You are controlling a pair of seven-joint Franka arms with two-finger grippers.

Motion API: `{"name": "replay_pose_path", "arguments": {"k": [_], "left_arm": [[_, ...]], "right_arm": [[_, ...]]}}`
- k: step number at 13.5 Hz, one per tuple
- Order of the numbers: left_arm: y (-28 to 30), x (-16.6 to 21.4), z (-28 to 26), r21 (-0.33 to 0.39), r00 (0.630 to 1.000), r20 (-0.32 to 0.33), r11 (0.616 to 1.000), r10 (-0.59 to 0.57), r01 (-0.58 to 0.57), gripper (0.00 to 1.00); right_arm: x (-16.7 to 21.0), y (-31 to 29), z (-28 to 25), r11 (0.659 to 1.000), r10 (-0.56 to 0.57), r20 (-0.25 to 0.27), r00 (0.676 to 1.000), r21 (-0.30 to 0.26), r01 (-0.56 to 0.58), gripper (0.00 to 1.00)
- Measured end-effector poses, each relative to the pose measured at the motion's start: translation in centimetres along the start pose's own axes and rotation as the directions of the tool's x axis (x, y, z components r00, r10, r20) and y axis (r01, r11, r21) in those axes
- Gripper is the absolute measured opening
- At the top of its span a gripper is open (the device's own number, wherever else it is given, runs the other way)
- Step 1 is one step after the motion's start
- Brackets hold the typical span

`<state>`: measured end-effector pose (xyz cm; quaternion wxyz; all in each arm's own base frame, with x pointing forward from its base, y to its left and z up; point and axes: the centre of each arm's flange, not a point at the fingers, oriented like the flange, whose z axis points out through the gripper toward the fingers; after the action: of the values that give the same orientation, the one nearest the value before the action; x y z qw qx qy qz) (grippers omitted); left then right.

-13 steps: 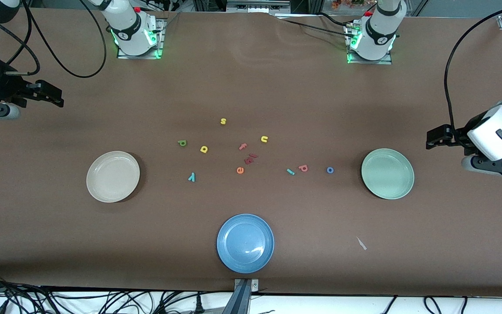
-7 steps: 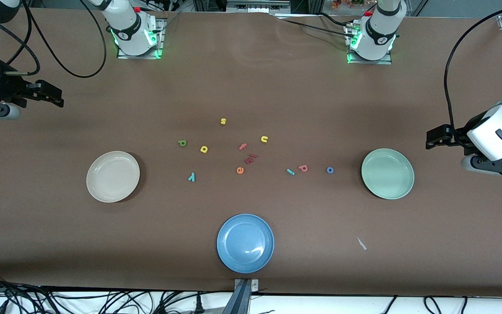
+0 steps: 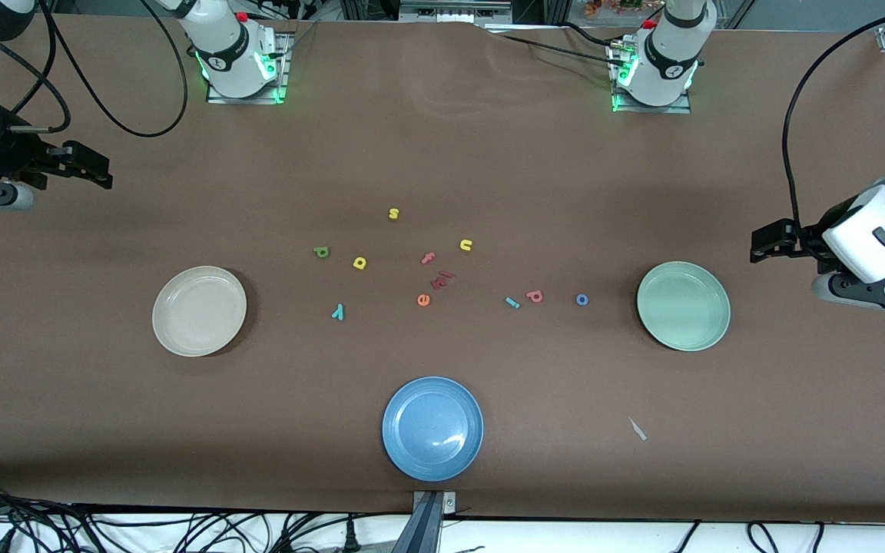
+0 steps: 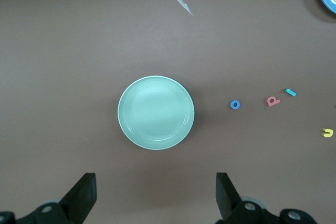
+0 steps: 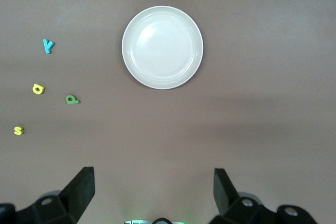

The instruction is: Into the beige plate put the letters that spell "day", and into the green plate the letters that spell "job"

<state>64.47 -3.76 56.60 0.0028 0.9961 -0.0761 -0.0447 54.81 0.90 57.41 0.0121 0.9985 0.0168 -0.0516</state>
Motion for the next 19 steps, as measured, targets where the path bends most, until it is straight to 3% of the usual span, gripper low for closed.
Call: {"name": "replay_pose_path", "arguments": {"k": [19], "left_arm": [[0.63,0.04,-0.04,-0.002,1.0,-0.001,1.0,0.011,-0.011,1.0]], "right_arm": [[0.37,-0.05,0.67,1.0,-0.016,0.013,1.0,0.0,0.016,1.0]]}}
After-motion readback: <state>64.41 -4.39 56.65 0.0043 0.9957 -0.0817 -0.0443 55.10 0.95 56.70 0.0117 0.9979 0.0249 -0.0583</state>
